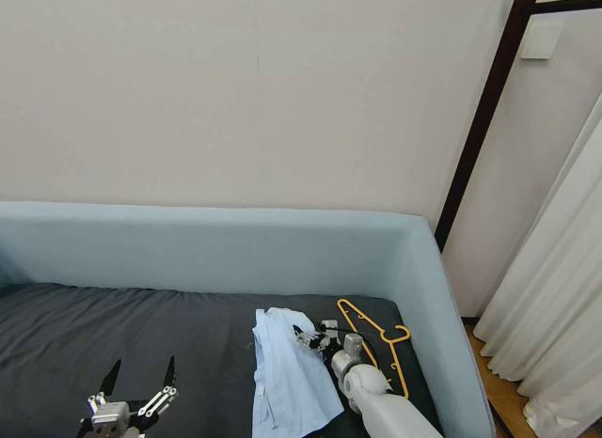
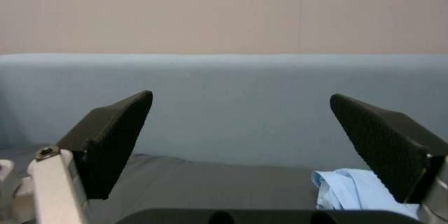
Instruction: Pick up the clothes from the sofa and hang them on the clothes hanger.
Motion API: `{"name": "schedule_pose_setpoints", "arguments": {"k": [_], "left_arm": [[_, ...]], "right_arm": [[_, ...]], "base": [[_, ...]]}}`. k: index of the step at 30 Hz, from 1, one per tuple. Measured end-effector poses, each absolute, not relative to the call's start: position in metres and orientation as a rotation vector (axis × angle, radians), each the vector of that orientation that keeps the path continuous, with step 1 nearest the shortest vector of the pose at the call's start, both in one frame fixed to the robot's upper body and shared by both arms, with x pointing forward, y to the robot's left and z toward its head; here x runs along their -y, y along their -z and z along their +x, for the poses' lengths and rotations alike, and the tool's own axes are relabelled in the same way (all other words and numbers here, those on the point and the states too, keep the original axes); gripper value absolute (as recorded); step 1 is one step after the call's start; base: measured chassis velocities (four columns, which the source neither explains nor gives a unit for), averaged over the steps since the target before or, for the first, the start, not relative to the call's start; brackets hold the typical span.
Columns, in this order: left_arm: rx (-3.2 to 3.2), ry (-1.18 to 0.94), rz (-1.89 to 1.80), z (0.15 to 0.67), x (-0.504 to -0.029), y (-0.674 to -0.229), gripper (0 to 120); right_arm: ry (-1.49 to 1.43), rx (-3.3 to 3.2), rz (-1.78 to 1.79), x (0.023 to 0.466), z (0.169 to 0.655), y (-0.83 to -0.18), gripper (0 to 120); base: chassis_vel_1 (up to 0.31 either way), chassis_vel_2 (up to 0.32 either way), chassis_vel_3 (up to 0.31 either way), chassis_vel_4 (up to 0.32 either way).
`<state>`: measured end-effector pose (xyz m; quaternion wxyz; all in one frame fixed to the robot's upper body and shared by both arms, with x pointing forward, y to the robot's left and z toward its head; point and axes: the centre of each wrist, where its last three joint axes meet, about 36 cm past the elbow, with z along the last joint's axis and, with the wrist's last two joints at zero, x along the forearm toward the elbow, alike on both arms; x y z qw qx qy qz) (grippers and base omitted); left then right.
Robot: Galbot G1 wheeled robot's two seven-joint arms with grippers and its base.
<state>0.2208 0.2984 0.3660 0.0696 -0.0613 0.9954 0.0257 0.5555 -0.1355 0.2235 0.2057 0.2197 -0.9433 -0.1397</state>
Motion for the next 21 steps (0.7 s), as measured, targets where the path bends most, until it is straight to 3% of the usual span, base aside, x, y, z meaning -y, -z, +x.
{"name": "schedule_pose_setpoints", "arguments": {"k": [13, 21], "left_arm": [[-2.984, -0.053, -0.201, 0.223, -0.303, -0.360, 100], [-2.986, -0.068, -0.187, 0.227, -0.309, -0.351, 100]], "right_arm": [[0.362, 2.602, 0.595, 0.129, 0.556, -0.221, 26], [0.371, 2.624, 0.576, 0.129, 0.549, -0.219, 2]], "base": [[0.000, 0.000, 0.000, 0.000], [0.000, 0.000, 0.000, 0.000]]}}
